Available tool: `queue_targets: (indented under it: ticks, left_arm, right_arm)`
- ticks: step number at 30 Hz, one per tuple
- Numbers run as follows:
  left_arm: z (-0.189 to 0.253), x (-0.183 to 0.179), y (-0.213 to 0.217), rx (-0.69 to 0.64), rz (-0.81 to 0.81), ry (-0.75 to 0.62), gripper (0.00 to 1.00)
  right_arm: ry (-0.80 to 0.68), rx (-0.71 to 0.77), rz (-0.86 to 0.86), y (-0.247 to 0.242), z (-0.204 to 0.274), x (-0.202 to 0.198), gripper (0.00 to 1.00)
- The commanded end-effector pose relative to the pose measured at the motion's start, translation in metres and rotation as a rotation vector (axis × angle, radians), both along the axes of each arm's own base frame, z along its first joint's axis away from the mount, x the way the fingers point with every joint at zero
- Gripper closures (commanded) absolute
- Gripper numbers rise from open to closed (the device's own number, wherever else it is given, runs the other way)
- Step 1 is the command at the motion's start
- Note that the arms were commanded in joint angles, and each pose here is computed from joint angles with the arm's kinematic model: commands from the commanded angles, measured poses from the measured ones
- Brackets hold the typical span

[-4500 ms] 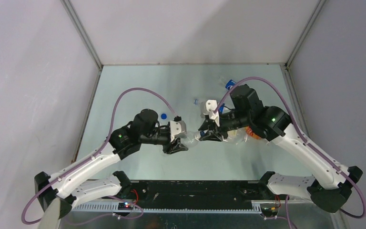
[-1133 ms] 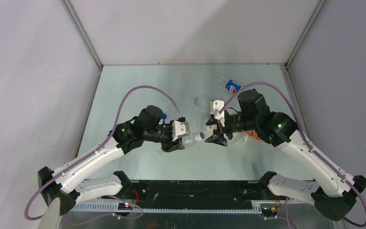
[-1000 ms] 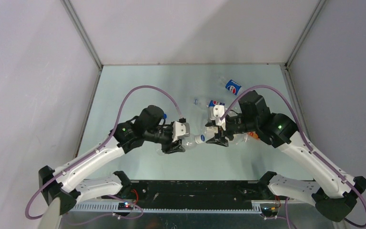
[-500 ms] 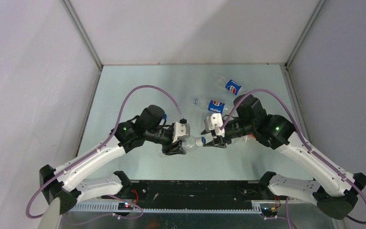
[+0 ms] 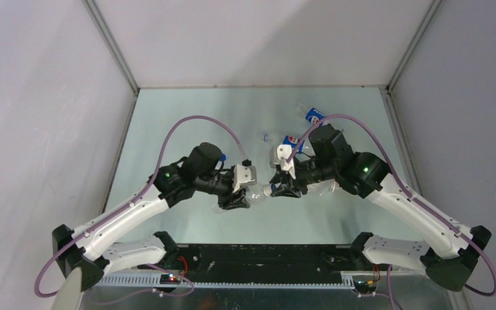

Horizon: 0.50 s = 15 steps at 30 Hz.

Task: Screw on the bottle caps
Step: Screw the bottle cap onto the plastic bottle.

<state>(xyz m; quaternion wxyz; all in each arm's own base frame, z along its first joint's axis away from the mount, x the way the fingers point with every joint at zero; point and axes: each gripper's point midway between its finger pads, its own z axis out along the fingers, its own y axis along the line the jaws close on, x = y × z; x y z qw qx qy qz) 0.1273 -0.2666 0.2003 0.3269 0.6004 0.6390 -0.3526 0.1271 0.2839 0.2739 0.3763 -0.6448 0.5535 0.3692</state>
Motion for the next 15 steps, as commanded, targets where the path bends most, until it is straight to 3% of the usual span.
queue_targets:
  ticks: [1,3,6,9,10,12,15]
  left_arm:
    - [0.046,0.026,-0.015,-0.142,0.092,-0.209,0.99]
    - [0.048,0.038,-0.01,-0.125,0.179,-0.323,0.99]
    - [0.057,0.066,0.008,-0.104,0.382,-0.554,0.98]
    - [0.067,0.073,0.018,-0.097,0.497,-0.695,0.96]
    - [0.063,0.074,0.02,-0.076,0.501,-0.721,0.96]
    - [0.06,0.075,0.023,-0.041,0.516,-0.752,0.96]
    - [0.05,0.075,0.027,0.008,0.51,-0.746,0.98]
  right_arm:
    - [0.201,0.043,-0.151,0.022,0.008,0.009,0.98]
    - [0.341,0.067,-0.298,0.029,0.012,0.022,1.0]
    - [0.701,0.086,-0.656,0.03,0.005,0.051,1.0]
    - [0.966,0.079,-0.818,0.03,-0.003,0.059,1.0]
    - [0.986,0.08,-0.822,0.032,-0.003,0.059,1.0]
    - [0.978,0.115,-0.814,0.033,0.005,0.062,0.91]
    - [0.879,0.169,-0.762,0.027,0.022,0.064,0.68]
